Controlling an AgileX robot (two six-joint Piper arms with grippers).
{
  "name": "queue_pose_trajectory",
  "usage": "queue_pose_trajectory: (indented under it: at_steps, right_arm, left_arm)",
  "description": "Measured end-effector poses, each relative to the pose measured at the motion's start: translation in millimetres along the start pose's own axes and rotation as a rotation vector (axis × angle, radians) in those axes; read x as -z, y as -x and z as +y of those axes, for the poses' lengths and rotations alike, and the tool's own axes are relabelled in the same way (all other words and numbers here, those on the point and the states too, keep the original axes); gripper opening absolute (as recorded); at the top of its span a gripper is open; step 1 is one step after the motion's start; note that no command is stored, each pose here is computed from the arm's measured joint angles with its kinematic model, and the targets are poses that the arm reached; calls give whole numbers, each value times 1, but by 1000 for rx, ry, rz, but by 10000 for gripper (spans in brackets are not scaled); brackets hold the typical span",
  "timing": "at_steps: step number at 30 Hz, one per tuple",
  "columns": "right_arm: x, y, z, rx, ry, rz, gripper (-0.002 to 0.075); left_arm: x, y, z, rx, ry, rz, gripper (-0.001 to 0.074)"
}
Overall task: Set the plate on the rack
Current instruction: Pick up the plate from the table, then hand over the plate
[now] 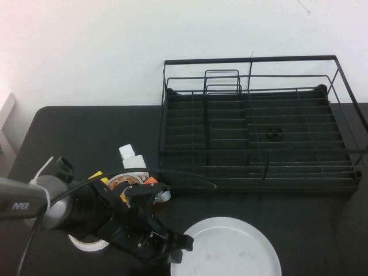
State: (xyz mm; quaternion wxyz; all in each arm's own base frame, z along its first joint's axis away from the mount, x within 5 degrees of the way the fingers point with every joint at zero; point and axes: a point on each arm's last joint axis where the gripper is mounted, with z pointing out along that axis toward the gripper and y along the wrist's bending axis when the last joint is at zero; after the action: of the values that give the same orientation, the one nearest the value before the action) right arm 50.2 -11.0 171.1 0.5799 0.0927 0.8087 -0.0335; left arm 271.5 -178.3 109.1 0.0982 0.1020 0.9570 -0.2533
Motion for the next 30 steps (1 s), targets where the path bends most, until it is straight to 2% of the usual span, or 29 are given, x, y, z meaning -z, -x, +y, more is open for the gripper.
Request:
queue_pose_trajectory:
  at_steps: [6,15,17,19,22,24,27,30]
  right_arm:
    - [0,0,0,0,0,0,-2]
    - [0,0,0,0,0,0,-2]
    - [0,0,1,-43,7,2,-2]
    - [0,0,4,-221,48,8,-2]
    - [1,-1,15,-699,163,57,-2]
    - [1,0,21,-908,220,92,-2]
    - [2,1,24,-1011,256,104,-2]
    - [2,3,23,-997,264,81,-2]
  left_arm:
    - [13,6,-10,-35,-46,-69,1]
    - [56,14,-32,-127,-96,-201,1]
    - [70,15,-39,-166,-109,-242,1]
    - [84,15,-46,-207,-119,-285,1]
    - [109,14,-56,-284,-129,-365,1]
    - [125,13,-62,-334,-129,-423,1]
    - [144,11,-67,-381,-115,-500,1]
    - [162,10,-71,-407,-100,-576,1]
